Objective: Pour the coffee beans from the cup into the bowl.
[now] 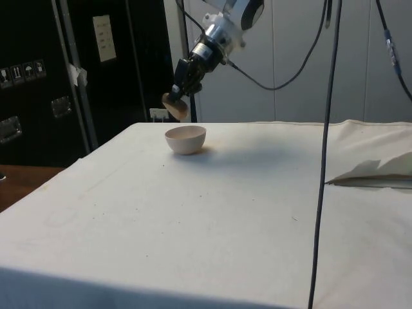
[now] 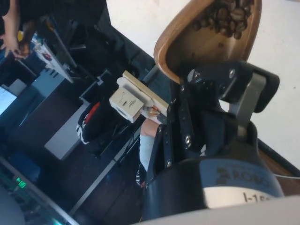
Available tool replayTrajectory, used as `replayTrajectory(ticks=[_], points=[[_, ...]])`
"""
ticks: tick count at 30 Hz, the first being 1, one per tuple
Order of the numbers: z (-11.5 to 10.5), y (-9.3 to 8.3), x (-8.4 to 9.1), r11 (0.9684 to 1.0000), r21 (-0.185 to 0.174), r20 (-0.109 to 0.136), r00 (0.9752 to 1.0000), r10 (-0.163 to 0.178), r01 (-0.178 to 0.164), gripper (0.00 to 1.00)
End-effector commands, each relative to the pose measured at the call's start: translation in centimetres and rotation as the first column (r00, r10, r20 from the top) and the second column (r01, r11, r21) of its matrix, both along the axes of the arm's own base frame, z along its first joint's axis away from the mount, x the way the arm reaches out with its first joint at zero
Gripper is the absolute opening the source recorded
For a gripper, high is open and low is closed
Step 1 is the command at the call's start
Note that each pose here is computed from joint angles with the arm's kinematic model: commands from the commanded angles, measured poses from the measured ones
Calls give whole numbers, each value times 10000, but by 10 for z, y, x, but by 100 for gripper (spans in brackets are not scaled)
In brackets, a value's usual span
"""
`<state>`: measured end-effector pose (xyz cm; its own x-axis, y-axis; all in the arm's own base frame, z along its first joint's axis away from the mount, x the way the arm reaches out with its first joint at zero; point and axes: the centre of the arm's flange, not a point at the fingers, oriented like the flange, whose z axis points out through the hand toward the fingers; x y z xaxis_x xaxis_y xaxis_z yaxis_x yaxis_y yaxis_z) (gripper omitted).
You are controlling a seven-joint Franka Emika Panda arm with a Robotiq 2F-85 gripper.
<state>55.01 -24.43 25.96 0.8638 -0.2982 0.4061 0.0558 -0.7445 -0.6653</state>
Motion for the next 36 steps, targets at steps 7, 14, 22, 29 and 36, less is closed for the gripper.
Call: replayTrajectory(ticks=[7,14,22,29,36], points=[[0,2,-2,9988,404,-7,9997,-260,260,0],[3,1,-2,9961,708,-43,9986,-530,532,0],[6,1,-1,9924,957,-254,9968,-754,775,0],[6,2,0,9881,1162,-615,9937,-941,1007,0],[2,3,1,9807,1545,-844,9906,-1074,1195,0]])
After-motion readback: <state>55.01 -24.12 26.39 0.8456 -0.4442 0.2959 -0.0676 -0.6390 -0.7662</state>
